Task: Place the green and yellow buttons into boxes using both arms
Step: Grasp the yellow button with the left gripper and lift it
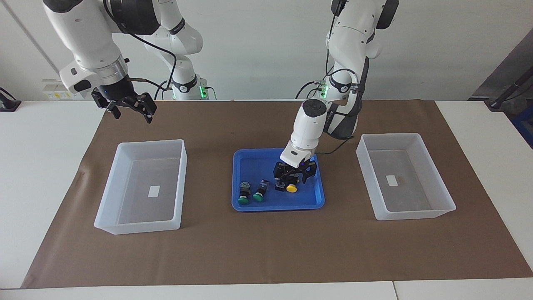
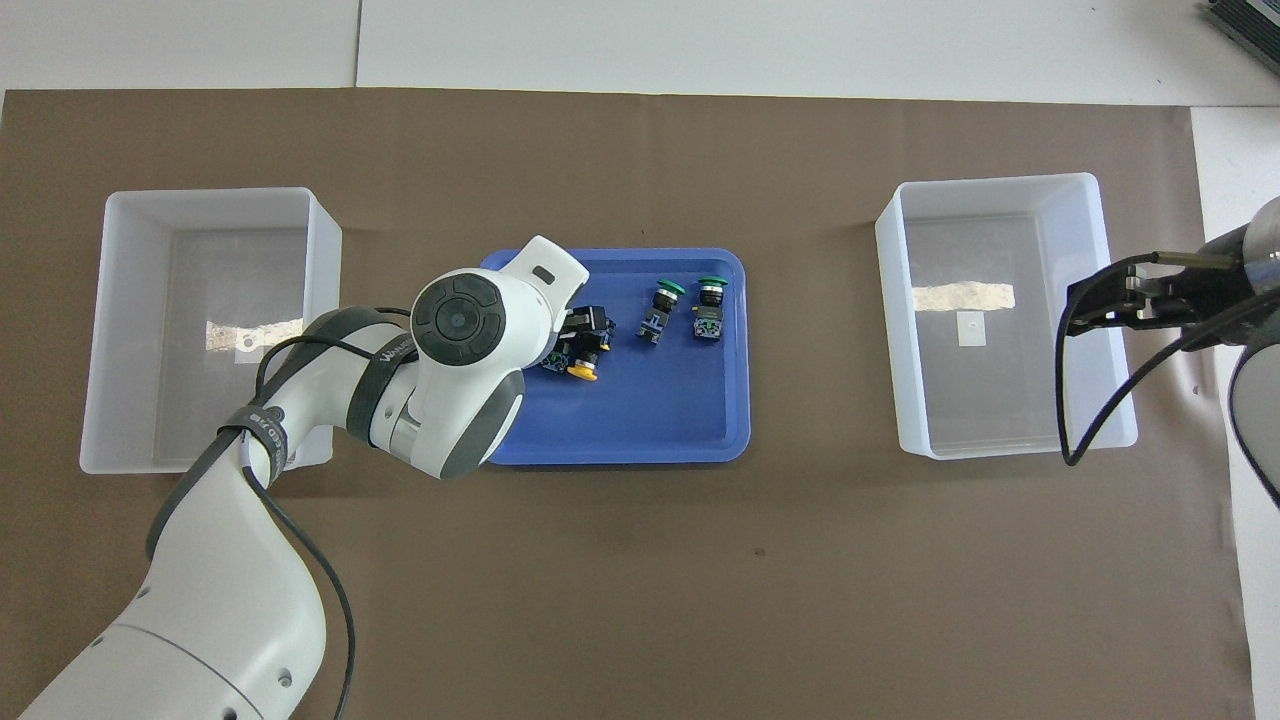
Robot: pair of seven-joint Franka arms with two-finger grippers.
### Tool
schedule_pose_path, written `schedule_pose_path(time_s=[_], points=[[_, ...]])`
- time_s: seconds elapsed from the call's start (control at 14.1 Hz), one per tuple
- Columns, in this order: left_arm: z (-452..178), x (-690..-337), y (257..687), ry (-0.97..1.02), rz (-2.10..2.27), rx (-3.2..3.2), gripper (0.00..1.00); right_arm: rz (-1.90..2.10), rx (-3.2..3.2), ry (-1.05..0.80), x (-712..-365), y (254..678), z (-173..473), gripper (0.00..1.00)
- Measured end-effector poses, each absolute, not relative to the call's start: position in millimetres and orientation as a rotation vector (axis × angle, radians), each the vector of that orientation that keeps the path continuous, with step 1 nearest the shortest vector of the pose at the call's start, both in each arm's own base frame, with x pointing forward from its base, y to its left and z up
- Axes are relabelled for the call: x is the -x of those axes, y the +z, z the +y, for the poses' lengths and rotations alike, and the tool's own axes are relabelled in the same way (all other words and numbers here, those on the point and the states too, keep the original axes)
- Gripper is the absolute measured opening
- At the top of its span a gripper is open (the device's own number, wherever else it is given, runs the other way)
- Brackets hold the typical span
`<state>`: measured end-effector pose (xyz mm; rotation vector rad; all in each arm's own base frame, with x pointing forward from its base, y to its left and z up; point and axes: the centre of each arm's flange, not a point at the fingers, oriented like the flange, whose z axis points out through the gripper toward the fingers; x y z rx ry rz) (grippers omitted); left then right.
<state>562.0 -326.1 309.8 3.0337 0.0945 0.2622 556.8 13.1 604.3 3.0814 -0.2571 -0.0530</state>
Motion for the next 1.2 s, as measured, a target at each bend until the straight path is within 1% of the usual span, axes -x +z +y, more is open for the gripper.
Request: schedule_pose_path(time_s=[0.35, 0.57, 0.85, 1.2], points=[[-321.7, -558.7, 307.8, 0.211, 0.038, -3.152, 1.0, -0.257, -3.081, -0.053, -556.8, 604.3, 13.1, 1.0], [-324.3, -561.3, 321.8, 0.209, 0.026, -3.19, 1.0, -0.257, -3.081, -0.053, -556.8, 604.3, 13.1, 1.0], [-330.4, -561.4, 343.6, 0.282, 0.148, -3.146, 1.0, -0.257, -3.081, -0.053, -556.8, 604.3, 13.0, 1.0], [-330.4, -553.6, 317.8, 0.324, 0.17, -3.097, 1.0, -0.257, -3.081, -0.053, -556.8, 604.3, 13.1, 1.0]])
